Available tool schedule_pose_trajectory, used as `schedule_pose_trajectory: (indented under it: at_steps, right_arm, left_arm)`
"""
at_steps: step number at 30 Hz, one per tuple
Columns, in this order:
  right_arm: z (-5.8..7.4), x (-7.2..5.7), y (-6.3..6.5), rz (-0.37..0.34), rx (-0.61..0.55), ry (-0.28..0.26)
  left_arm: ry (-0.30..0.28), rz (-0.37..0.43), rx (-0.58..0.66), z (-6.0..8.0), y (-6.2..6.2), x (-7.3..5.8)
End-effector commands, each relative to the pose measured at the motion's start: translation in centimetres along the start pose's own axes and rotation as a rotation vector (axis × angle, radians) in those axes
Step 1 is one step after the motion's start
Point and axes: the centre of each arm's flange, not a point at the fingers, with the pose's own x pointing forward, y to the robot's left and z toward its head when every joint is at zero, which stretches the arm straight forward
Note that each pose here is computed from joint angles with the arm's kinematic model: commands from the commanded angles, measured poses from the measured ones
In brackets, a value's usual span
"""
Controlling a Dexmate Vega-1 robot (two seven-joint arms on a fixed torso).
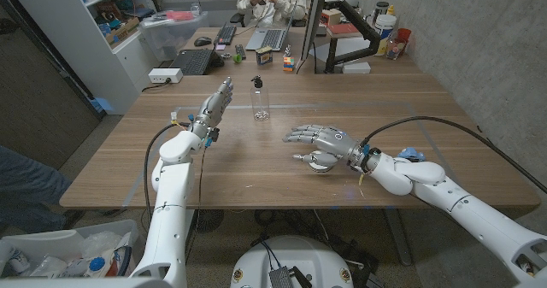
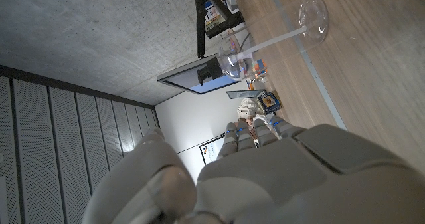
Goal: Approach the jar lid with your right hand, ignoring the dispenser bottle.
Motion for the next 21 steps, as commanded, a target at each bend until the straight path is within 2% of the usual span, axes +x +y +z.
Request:
schedule_pose_trajectory:
  at_steps: [1, 21]
  right_arm:
    - [0.02, 0.22, 0.78, 0.016, 0.005, 0.006]
    - [-0.02, 1.02, 1.47, 0.037, 0.025, 0.027]
  left_arm:
    - [0.003, -0.004, -0.001, -0.12, -0.19, -0.11]
    - [0.003, -0.006, 0.0, -0.1, -0.63, 0.08]
